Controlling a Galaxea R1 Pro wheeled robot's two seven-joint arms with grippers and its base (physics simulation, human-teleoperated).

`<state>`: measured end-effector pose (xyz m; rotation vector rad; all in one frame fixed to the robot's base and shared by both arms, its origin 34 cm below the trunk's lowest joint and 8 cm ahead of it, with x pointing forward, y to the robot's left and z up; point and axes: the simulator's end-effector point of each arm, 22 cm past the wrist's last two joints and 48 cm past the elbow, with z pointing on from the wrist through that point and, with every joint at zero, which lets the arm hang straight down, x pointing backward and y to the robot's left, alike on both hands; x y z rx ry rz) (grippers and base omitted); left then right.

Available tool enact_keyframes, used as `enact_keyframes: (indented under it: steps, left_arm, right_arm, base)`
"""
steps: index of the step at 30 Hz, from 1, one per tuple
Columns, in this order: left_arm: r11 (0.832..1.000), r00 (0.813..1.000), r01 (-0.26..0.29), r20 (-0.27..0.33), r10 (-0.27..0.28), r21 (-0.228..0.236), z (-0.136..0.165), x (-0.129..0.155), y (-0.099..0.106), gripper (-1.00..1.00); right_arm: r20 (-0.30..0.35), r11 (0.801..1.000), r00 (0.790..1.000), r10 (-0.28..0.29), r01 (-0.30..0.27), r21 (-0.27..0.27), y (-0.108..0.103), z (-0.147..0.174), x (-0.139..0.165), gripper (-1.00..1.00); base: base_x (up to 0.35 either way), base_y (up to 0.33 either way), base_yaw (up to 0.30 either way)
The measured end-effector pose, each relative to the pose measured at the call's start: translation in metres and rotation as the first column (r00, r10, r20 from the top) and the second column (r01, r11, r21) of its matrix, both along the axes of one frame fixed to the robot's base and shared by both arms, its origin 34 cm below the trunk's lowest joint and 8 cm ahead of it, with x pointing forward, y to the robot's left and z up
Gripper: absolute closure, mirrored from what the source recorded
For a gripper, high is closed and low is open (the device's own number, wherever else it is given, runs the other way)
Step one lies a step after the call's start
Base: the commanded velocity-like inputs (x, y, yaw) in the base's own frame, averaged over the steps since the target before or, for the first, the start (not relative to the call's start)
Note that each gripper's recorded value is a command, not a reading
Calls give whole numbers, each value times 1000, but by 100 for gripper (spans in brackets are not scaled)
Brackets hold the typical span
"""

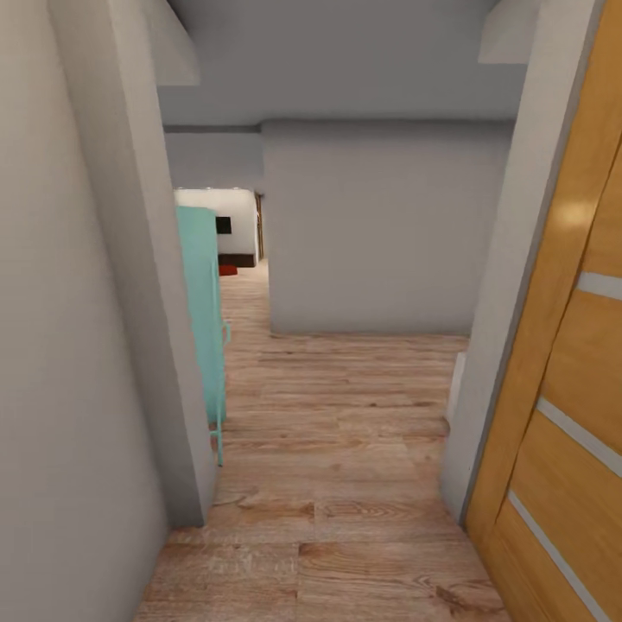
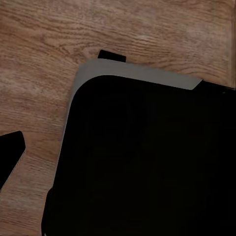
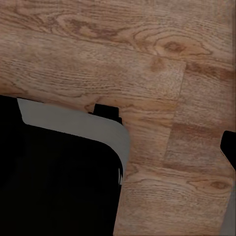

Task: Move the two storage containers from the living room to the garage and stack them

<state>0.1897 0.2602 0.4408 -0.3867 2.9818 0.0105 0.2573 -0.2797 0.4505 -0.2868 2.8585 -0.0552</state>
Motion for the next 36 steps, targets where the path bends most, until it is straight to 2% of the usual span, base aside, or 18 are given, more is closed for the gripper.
enact_keyframes:
  steps: [36]
  left_arm:
    - [1000, 1000, 0, -2, 0, 0, 0, 0, 0, -100]
  right_arm:
    - [-8, 1000, 1000, 1, -1, 0, 1, -1, -2, -100]
  base:
    - [322, 0, 0]
